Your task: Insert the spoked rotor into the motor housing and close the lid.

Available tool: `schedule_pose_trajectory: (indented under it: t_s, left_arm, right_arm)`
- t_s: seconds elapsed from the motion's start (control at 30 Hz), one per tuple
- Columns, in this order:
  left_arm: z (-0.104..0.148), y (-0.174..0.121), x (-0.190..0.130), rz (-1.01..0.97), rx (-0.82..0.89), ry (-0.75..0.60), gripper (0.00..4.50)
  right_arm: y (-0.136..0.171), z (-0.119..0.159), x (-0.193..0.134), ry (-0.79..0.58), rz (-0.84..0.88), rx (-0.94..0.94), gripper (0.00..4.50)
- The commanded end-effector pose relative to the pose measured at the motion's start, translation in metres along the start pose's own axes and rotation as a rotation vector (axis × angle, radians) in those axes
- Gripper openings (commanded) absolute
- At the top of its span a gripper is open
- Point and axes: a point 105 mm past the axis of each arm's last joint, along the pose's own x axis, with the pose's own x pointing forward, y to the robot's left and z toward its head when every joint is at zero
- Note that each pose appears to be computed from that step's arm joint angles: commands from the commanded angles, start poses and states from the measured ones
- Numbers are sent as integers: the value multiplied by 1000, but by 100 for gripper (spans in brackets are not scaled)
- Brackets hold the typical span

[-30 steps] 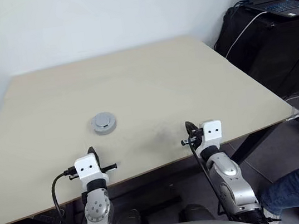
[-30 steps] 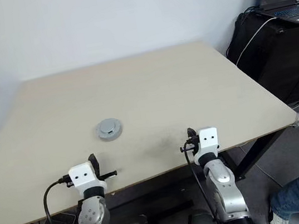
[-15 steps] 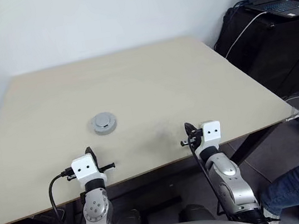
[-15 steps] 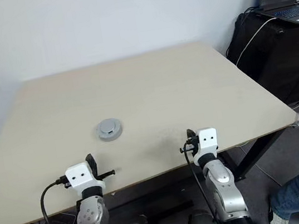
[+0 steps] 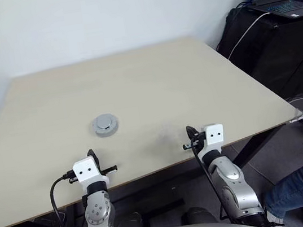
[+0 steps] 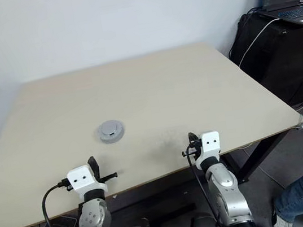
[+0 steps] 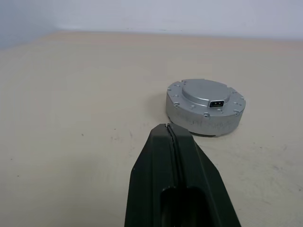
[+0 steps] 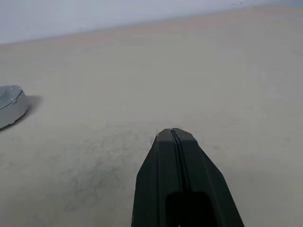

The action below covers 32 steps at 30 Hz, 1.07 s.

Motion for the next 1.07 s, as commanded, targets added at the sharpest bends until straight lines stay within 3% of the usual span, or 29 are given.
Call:
schedule_pose_trajectory:
  t_s: [0.03,1.07]
  left_arm:
    - [9,-10,2,-14,-36,-39,3]
    - [9,-13,5,-19,-34,-45,3]
  right_arm:
    - [0,12,3,-42,0,10,0]
    - [2,17,10,-59,12,2,0]
